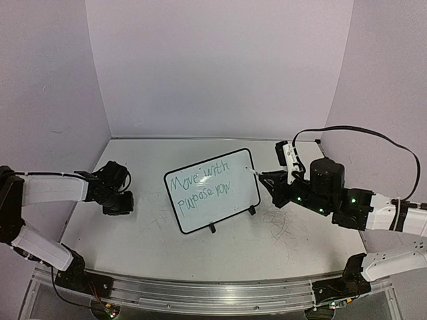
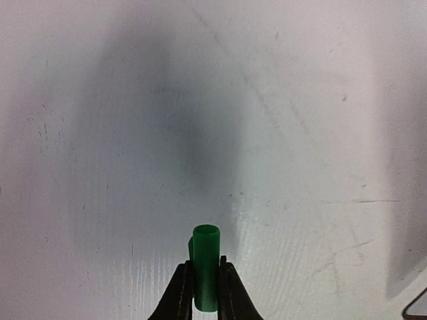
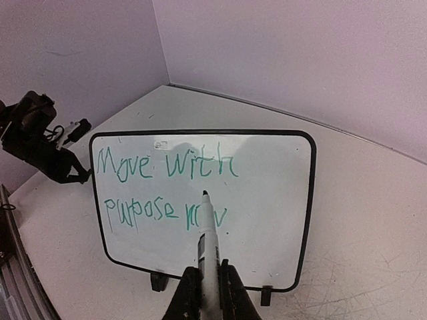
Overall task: Write a sentence on the whiteboard
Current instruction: Pick up the pen cap from the corner of the board, then insert the whiteboard marker without the cap into the pen cap.
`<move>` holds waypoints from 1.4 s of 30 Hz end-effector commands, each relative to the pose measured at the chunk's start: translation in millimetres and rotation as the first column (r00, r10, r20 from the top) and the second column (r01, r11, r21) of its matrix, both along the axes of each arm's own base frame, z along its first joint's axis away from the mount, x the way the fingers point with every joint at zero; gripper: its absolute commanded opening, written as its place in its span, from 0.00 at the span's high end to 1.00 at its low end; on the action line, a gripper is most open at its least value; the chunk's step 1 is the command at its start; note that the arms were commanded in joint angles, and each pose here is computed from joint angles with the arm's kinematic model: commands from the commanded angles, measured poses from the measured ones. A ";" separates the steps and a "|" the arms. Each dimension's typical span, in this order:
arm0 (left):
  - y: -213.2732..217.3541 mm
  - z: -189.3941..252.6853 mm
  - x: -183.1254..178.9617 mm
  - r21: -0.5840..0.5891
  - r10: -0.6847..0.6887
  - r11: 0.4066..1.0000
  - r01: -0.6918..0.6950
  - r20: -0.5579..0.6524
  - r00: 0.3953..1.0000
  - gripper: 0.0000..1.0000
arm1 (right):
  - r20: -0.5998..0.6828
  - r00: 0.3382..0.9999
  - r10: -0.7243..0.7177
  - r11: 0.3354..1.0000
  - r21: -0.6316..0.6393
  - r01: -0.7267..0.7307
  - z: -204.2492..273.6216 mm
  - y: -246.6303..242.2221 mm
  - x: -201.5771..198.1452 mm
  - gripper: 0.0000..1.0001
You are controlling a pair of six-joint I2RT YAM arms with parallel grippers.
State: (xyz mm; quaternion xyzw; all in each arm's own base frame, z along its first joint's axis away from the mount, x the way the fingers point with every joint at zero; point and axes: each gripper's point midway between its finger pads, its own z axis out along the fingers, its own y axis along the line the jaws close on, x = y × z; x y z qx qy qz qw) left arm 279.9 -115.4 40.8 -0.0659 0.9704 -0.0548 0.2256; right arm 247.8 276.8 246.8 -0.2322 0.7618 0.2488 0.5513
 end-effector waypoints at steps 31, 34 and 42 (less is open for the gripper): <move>-189.5 247.4 -80.7 0.740 -0.860 0.343 0.579 0.496 -0.124 1.00 | -0.377 0.786 0.489 0.869 0.132 -0.477 94.8 119.0 -63.5 1.00; -190.4 239.5 -86.1 0.751 -0.867 0.319 0.578 0.477 -0.142 1.00 | -0.412 0.755 0.510 0.854 0.136 -0.502 88.5 130.7 -64.6 1.00; -190.5 229.5 -89.3 0.763 -0.878 0.304 0.571 0.458 -0.143 1.00 | -0.449 0.750 0.485 0.863 0.107 -0.494 75.9 141.0 -59.2 1.00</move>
